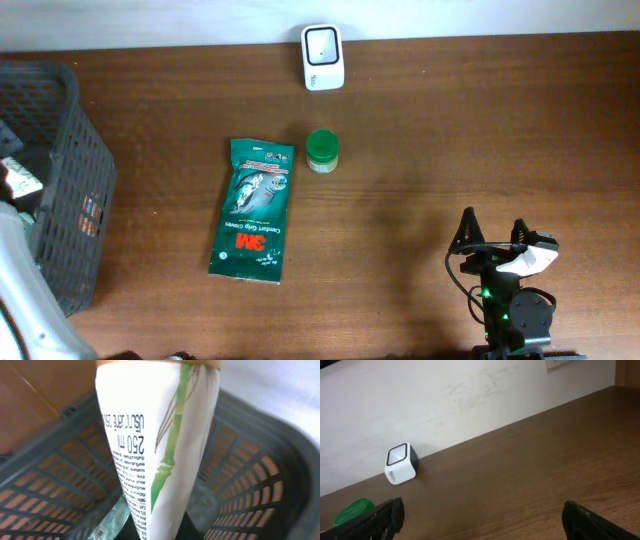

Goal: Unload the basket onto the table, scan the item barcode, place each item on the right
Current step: 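Carry the white tube out and lay it right of the jar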

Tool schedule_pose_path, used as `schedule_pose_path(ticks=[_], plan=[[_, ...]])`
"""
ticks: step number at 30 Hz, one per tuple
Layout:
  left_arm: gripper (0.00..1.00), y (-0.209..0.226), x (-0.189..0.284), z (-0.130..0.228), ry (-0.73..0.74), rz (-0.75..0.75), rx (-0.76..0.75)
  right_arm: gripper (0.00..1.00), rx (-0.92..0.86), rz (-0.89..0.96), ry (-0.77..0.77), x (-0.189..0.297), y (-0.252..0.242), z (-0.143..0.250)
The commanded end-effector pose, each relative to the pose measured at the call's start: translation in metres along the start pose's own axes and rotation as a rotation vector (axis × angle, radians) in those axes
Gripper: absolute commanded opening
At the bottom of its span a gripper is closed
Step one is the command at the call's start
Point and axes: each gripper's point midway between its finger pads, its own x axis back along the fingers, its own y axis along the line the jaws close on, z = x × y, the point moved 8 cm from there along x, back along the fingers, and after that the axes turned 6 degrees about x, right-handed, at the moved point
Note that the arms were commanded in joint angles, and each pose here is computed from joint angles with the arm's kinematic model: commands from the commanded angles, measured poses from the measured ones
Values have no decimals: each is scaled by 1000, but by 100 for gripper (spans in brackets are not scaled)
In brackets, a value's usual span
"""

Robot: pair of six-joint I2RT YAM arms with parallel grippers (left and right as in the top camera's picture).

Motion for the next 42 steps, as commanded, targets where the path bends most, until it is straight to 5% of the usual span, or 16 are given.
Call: schedule_pose_path(ticks=[1,5,10,13,18,26,28,31,34,37,38,42], plan=[[0,10,75,-29,-227,26,72,98,-4,8,5,0,-2,3],[0,-47,140,-24,-314,343,56,98,-4,8,5,0,-2,3],[0,-197,148,72,68,695,-246,98,-5,8,5,0,-2,3],[0,-280,134,157,310,743,-450,98,-5,8,5,0,-2,3],[0,-360,154,268,417,841,-691,98,-5,8,5,0,-2,3],[0,-398,135,401,577,762,-873,98,-4,8,5,0,-2,3],[6,-404,137,401,562,791,-855,98,-5,8,5,0,-2,3],[33,-405,139,401,560,804,-851,98,-4,8,5,0,-2,3],[43,-421,159,367,498,907,-832,98,-4,8,5,0,-2,3],[55,-420,186,269,345,989,-751,98,-5,8,5,0,-2,3],[55,-401,191,206,269,990,-668,98,-5,8,5,0,-2,3],[59,-261,160,35,55,753,-326,98,-5,8,5,0,-2,3]])
